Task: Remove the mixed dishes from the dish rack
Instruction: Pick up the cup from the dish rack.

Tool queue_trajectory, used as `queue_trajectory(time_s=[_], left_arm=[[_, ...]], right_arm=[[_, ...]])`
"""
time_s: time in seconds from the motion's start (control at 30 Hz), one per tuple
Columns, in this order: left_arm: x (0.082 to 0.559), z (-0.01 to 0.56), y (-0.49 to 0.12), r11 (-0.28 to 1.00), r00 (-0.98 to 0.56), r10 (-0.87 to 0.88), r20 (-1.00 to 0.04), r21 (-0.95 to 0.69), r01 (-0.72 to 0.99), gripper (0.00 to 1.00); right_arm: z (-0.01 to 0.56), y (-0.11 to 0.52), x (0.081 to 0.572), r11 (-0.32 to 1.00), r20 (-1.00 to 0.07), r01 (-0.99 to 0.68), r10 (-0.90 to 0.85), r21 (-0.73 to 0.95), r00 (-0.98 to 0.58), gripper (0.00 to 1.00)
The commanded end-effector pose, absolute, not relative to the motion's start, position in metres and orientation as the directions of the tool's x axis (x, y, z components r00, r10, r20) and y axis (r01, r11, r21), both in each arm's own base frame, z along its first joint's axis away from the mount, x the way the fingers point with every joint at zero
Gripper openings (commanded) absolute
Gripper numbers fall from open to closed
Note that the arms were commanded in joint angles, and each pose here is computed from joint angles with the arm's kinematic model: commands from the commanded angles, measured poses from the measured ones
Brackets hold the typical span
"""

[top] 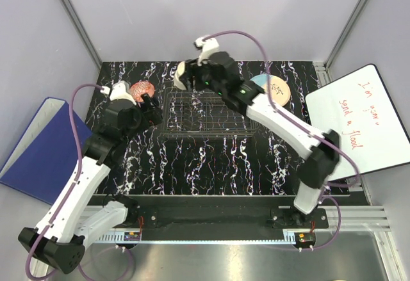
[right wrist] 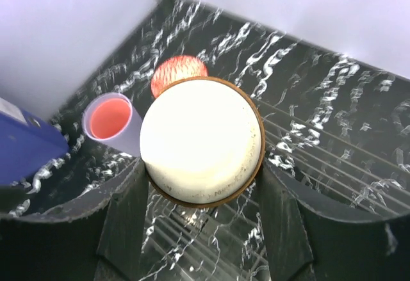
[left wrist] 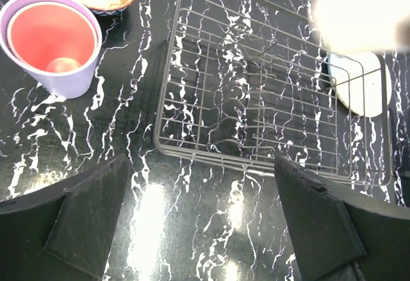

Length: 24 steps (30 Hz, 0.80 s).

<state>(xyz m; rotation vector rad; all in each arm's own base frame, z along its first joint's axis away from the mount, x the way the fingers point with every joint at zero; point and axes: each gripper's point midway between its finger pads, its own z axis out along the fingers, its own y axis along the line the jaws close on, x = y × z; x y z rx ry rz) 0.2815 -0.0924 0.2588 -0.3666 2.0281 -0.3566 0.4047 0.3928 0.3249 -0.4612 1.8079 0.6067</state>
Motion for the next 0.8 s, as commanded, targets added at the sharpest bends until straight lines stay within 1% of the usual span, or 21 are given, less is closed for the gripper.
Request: queue_trajectory(time_s=[0.0, 0.03, 0.07, 0.1, 0.13, 0.17, 0.2, 0.23, 0.27, 0.3, 0.33, 0.37, 0.4, 0.43, 0.5, 0.53, 0.63, 0.77], left_arm=[[0.298, 0.292, -0.109, 0.872, -0.372, -0.461, -0.806, -0.488, -0.024, 0.99], [0.3, 0.299, -0.121, 0.845, -0.367, -0.49, -0.791, -0.535, 0.025, 0.99], [0.301, 0.303, -0.128, 0.828, -0.366, -0.501, -0.784, -0.557, 0.059, 0.99], [0.302, 0.299, -0.135, 0.812, -0.379, -0.509, -0.773, -0.577, 0.088, 0.99], [0.302, 0.315, -0.151, 0.759, -0.373, -0.539, -0.755, -0.627, 0.173, 0.99], [0.299, 0.322, -0.162, 0.718, -0.386, -0.549, -0.741, -0.655, 0.235, 0.99], [0.296, 0.318, -0.172, 0.683, -0.41, -0.553, -0.725, -0.677, 0.275, 0.99], [0.29, 0.342, -0.188, 0.59, -0.408, -0.58, -0.705, -0.709, 0.385, 0.99], [0.286, 0.353, -0.194, 0.54, -0.401, -0.596, -0.695, -0.717, 0.44, 0.99], [0.282, 0.351, -0.2, 0.499, -0.414, -0.604, -0.681, -0.728, 0.47, 0.99], [0.271, 0.376, -0.209, 0.398, -0.402, -0.629, -0.665, -0.72, 0.568, 0.99], [0.266, 0.382, -0.214, 0.35, -0.409, -0.632, -0.658, -0.714, 0.607, 0.99], [0.266, 0.375, -0.221, 0.31, -0.44, -0.623, -0.646, -0.721, 0.62, 0.99], [0.254, 0.389, -0.23, 0.213, -0.472, -0.611, -0.636, -0.706, 0.675, 0.99], [0.255, 0.38, -0.242, 0.138, -0.541, -0.579, -0.61, -0.727, 0.673, 0.99], [0.245, 0.391, -0.245, 0.055, -0.561, -0.576, -0.595, -0.713, 0.699, 0.99], [0.245, 0.382, -0.249, -0.013, -0.607, -0.571, -0.553, -0.733, 0.68, 0.99], [0.252, 0.366, -0.248, 0.025, -0.61, -0.576, -0.544, -0.758, 0.652, 0.99]], right_arm=[[0.381, 0.344, 0.385, 0.819, -0.958, -0.503, 0.196, 0.277, -0.208, 0.0], [0.362, 0.333, 0.386, 0.809, -0.933, -0.472, 0.259, 0.35, -0.248, 0.0], [0.383, 0.322, 0.373, 0.754, -0.913, -0.514, 0.332, 0.408, -0.238, 0.0], [0.382, 0.317, 0.368, 0.715, -0.889, -0.528, 0.379, 0.458, -0.259, 0.0], [0.368, 0.298, 0.376, 0.652, -0.818, -0.497, 0.495, 0.572, -0.291, 0.0], [0.382, 0.292, 0.358, 0.552, -0.777, -0.563, 0.547, 0.615, -0.313, 0.0], [0.382, 0.284, 0.353, 0.482, -0.729, -0.577, 0.598, 0.659, -0.333, 0.0], [0.377, 0.275, 0.345, 0.349, -0.629, -0.591, 0.685, 0.727, -0.368, 0.0], [0.377, 0.265, 0.339, 0.278, -0.598, -0.62, 0.697, 0.734, -0.395, 0.0], [0.36, 0.259, 0.332, 0.181, -0.506, -0.577, 0.723, 0.796, -0.471, 0.0], [0.386, 0.25, 0.318, 0.081, -0.479, -0.669, 0.762, 0.739, -0.436, 0.0], [0.379, 0.245, 0.319, 0.036, -0.45, -0.668, 0.766, 0.743, -0.459, 0.0], [0.373, 0.242, 0.314, -0.013, -0.417, -0.663, 0.768, 0.748, -0.486, 0.0], [0.377, 0.241, 0.31, -0.109, -0.361, -0.665, 0.769, 0.739, -0.527, 0.0], [0.376, 0.241, 0.306, -0.198, -0.312, -0.647, 0.749, 0.736, -0.584, 0.0], [0.375, 0.244, 0.305, -0.211, -0.314, -0.645, 0.736, 0.735, -0.599, 0.0], [0.371, 0.249, 0.302, -0.198, -0.343, -0.655, 0.723, 0.729, -0.6, 0.0], [0.375, 0.25, 0.297, -0.194, -0.369, -0.676, 0.715, 0.711, -0.593, 0.0]])
